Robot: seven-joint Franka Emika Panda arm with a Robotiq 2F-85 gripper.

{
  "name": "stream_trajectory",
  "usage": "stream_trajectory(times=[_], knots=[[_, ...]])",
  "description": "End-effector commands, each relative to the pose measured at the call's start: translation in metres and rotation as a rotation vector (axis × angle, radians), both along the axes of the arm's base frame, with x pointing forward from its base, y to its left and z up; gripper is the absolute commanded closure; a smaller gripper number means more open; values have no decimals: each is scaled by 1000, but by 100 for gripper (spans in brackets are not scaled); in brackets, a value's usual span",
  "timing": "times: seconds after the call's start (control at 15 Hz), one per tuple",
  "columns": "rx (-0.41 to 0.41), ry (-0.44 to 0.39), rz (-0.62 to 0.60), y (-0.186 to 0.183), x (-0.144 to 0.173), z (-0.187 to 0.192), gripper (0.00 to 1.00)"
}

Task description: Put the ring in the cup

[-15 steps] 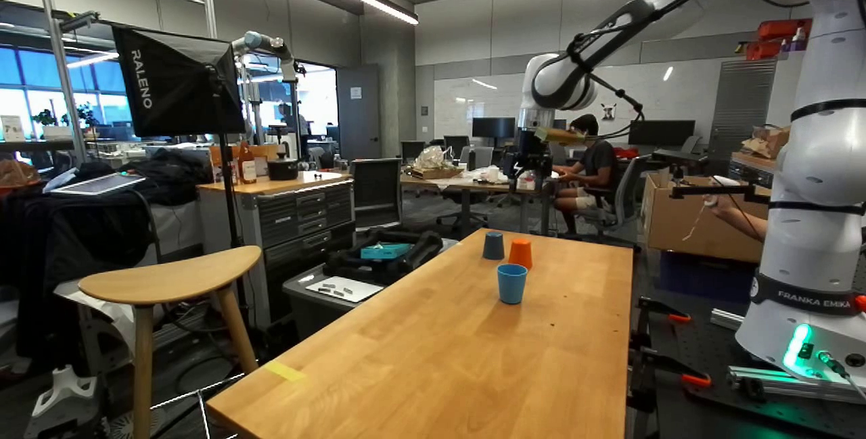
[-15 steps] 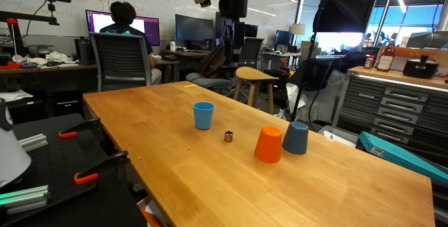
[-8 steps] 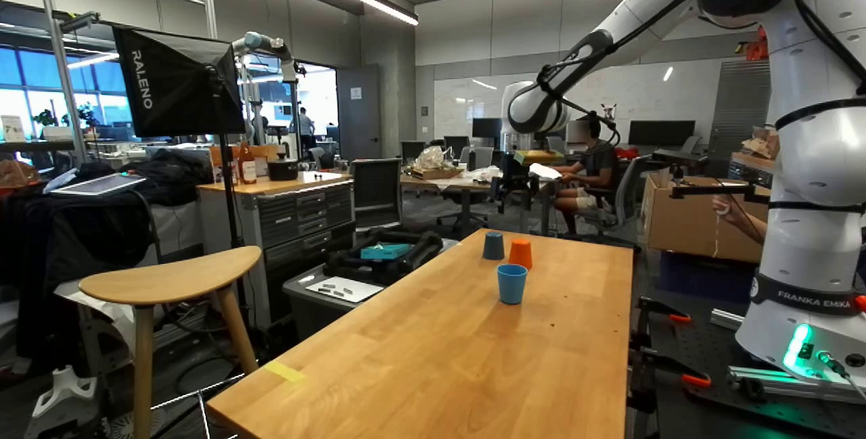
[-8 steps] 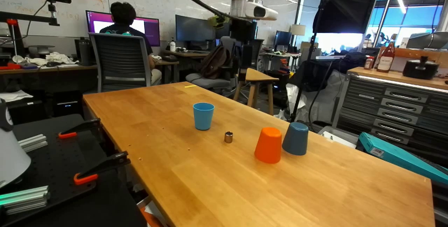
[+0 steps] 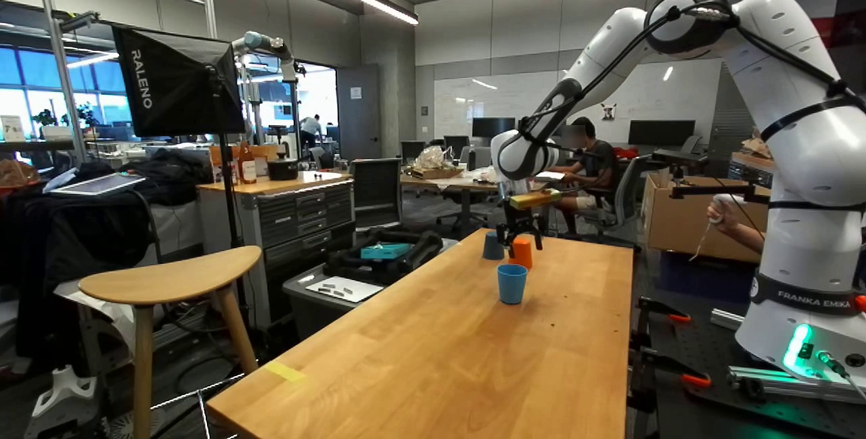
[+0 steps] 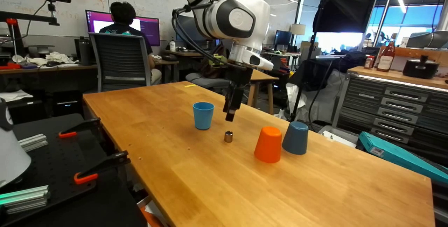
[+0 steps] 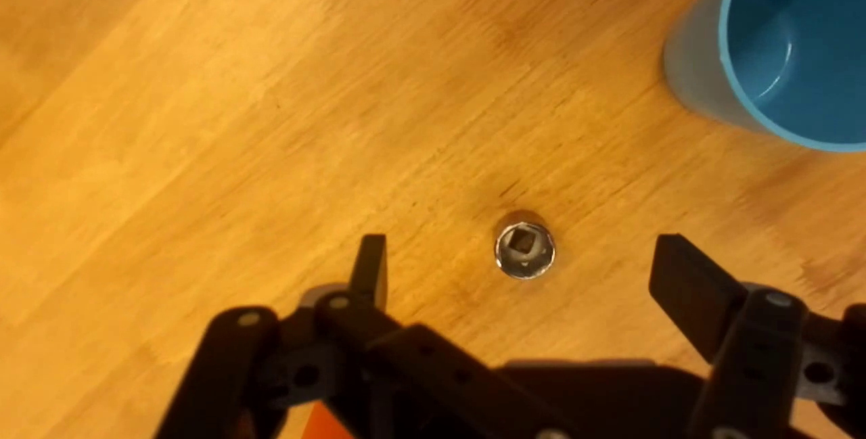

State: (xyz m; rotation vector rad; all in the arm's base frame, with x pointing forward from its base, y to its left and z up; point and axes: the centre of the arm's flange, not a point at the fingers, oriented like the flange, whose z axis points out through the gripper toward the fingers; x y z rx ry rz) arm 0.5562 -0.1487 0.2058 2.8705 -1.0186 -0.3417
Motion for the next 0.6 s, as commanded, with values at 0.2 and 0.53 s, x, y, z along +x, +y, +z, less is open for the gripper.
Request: stream_trajectory(times=[0.2, 0.53], knots=[[-5, 2, -54, 23, 4, -53, 0], [0, 30, -71, 9, 19, -68, 0]])
